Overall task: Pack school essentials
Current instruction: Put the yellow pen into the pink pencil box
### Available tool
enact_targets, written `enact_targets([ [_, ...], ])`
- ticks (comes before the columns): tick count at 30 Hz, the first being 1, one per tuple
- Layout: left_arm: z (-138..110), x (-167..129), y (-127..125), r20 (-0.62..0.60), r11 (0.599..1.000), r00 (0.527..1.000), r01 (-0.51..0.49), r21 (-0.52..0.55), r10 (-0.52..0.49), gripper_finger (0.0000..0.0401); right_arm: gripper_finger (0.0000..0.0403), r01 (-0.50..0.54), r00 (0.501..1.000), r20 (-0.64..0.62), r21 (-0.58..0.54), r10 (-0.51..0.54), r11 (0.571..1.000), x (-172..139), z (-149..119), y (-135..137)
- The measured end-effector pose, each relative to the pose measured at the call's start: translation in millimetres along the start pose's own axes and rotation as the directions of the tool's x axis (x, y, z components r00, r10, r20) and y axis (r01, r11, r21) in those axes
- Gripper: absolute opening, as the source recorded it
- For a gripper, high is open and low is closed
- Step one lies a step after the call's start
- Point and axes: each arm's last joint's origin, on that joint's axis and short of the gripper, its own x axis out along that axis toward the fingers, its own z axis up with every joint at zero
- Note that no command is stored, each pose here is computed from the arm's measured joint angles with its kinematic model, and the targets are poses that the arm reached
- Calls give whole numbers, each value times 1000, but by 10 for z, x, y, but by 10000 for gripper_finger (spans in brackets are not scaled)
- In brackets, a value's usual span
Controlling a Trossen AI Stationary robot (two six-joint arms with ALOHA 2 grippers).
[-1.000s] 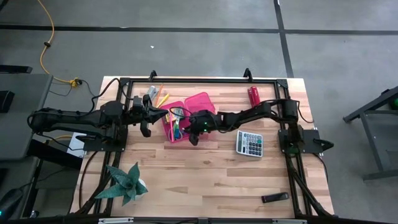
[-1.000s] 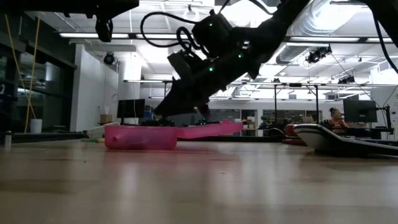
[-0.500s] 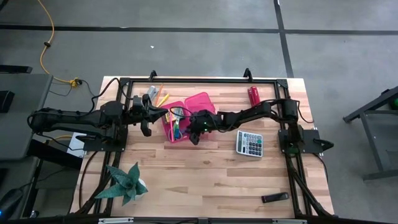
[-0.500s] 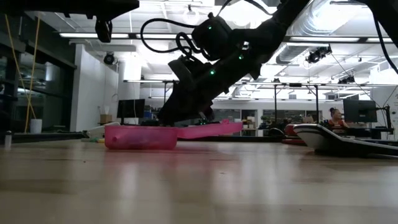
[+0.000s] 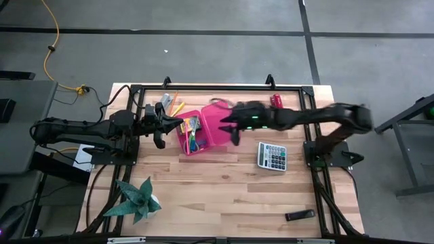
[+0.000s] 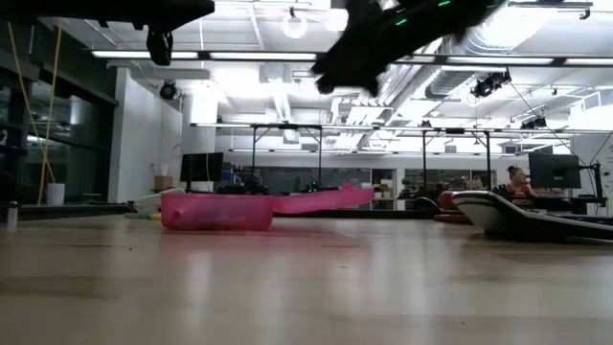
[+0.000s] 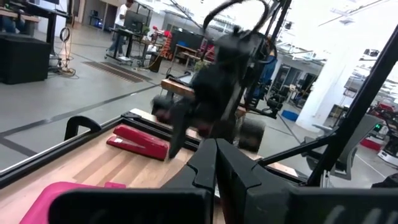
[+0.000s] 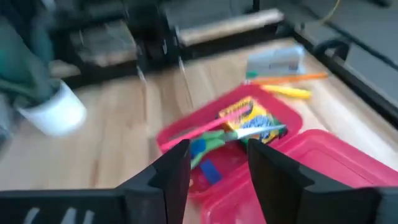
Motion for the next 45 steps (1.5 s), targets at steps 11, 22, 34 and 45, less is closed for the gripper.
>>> enact_targets([
  [11, 4, 0, 7, 8, 999, 1000, -21, 29, 21, 0, 140, -181, 805, 576, 10, 142, 984, -1030, -205, 138],
  [22, 4, 0, 8, 8, 999, 1000, -22, 34, 21, 0, 138, -141, 829, 542, -37, 138, 989, -1114, -260, 135],
  [34, 4, 0, 8, 8, 999, 1000, -21, 34, 21, 0, 7, -124, 929, 353, 5, 114, 992, -1026, -391, 116],
  [45, 55, 39, 20, 12, 990, 991, -135, -49, 136, 2, 2, -124, 928, 353, 6, 114, 992, -1026, -391, 116],
])
